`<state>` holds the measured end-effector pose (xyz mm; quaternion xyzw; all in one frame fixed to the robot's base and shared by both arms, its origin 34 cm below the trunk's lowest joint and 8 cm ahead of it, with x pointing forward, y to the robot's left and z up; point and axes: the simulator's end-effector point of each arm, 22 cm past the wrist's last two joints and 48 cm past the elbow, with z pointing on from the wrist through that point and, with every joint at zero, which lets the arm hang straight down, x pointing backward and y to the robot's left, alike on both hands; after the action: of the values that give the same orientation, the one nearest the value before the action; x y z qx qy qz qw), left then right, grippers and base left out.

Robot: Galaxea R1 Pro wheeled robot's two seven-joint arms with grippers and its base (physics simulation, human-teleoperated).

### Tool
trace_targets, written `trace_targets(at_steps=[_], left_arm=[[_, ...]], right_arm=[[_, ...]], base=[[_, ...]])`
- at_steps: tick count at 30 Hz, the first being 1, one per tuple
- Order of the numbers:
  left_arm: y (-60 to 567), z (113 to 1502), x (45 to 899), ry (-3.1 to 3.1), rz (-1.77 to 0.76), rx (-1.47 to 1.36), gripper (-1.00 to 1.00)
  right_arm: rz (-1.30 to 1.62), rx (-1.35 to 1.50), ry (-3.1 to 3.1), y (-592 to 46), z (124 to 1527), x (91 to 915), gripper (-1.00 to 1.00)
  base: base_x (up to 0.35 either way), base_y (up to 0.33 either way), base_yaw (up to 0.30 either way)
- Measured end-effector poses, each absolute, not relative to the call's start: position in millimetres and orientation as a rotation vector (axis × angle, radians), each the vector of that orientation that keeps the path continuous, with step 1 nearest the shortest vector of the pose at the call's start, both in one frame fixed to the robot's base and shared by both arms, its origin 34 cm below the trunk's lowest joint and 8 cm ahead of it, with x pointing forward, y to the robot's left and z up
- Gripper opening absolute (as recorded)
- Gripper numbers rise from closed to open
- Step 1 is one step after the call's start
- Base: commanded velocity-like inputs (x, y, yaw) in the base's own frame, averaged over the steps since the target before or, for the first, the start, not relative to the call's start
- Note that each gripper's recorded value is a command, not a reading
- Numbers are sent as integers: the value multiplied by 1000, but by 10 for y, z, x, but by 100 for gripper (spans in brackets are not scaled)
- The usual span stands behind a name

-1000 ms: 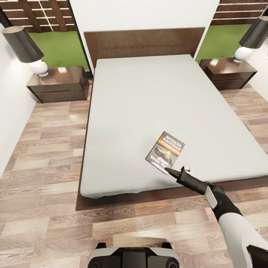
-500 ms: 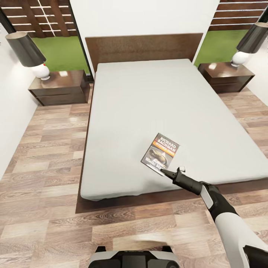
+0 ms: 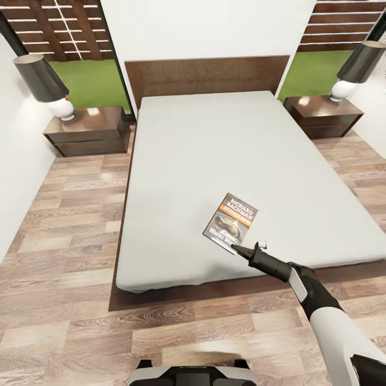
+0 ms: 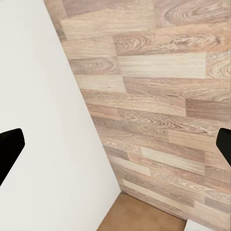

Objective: In the bedroom, move the book from the bed onto either nightstand, and place the two sandals side by side next to the bed.

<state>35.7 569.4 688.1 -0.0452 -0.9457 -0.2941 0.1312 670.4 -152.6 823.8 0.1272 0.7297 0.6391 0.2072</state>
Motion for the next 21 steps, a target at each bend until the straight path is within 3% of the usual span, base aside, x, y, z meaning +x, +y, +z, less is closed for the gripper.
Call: trace_targets(at_steps=[21], left_arm=[[5466,6796,394,-2806,-825,-106,100]], right_arm=[[1776,327,2013,-1516,8414,6746,-100]], base=[[0,0,0]])
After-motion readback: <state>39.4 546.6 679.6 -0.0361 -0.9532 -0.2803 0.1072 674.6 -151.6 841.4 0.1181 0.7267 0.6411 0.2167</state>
